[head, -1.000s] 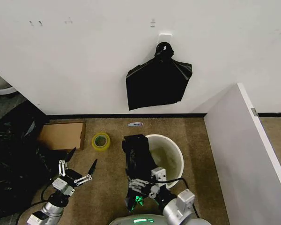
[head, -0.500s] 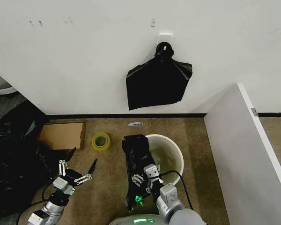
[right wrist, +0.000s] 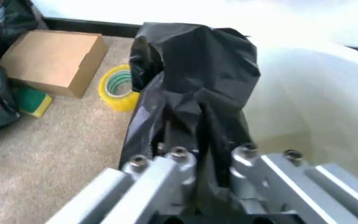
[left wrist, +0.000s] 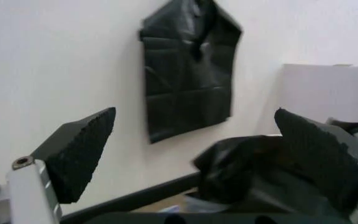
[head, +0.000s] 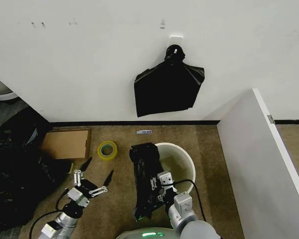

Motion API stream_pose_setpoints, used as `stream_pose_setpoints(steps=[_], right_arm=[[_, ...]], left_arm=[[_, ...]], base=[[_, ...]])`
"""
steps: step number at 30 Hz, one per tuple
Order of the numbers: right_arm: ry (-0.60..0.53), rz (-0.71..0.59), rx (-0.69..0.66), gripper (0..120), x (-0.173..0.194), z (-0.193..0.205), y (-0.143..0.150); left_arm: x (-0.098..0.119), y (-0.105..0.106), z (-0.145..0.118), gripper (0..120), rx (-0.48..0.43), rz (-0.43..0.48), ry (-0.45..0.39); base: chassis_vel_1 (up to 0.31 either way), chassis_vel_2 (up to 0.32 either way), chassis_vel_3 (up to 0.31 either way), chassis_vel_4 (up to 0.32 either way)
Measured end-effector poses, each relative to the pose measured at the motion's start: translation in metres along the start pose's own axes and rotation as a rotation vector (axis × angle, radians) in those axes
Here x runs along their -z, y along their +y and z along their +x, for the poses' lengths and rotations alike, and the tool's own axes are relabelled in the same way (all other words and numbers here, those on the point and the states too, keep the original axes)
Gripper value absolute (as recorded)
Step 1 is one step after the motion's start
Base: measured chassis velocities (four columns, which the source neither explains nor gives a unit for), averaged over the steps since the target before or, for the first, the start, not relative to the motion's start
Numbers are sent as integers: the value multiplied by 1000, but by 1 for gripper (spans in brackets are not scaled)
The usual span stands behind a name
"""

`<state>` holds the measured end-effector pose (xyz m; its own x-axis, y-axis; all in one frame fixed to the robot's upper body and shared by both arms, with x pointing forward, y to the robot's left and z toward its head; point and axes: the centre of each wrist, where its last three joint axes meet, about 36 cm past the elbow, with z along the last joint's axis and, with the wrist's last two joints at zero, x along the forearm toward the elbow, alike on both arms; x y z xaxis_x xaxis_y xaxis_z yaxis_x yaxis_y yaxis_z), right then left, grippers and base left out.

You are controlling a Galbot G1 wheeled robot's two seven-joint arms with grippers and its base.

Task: Place the garbage bag over the trash bin.

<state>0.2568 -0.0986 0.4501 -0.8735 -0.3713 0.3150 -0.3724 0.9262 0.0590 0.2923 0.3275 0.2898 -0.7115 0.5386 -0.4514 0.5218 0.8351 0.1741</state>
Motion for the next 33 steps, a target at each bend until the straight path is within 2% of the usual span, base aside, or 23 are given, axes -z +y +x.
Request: stream_pose_setpoints(steps=[4,8,12,15,18,20,22,26,30,33], right_arm=[[-7,-38,-6,0,5,1,-1],[-6,-78,-14,0,8,4,-2],[-7,-98,-22,0,7,5,-4],[-8,-154,-15,0,10,7,-3],[4,-233,-8,0,13,10,-1],[12,-260,-7,0,15,10,-1],[36,-351,-3,0,22,11,-2],[61,-496,-12,0,36,6,-8],[71,-529,-26,0,36,0,-11],[80,-543,-25,0,34,-1,-9]], left_arm=[[-6,-12,-8,100,-53,92,13],[-5,-22,-17,100,-32,197,78],[7,-26,-31,100,33,264,130],[22,-29,-49,100,103,334,176],[37,-30,-59,100,123,383,223],[40,-30,-60,100,122,391,236],[45,-31,-59,100,114,396,262],[46,-35,-49,100,44,358,305],[45,-40,-45,100,15,341,322],[46,-45,-47,100,28,356,331]], base=[[0,0,0,0],[0,0,0,0],[0,0,0,0],[0,0,0,0],[0,0,0,0],[0,0,0,0],[0,0,0,0],[0,0,0,0],[0,0,0,0],[0,0,0,0]])
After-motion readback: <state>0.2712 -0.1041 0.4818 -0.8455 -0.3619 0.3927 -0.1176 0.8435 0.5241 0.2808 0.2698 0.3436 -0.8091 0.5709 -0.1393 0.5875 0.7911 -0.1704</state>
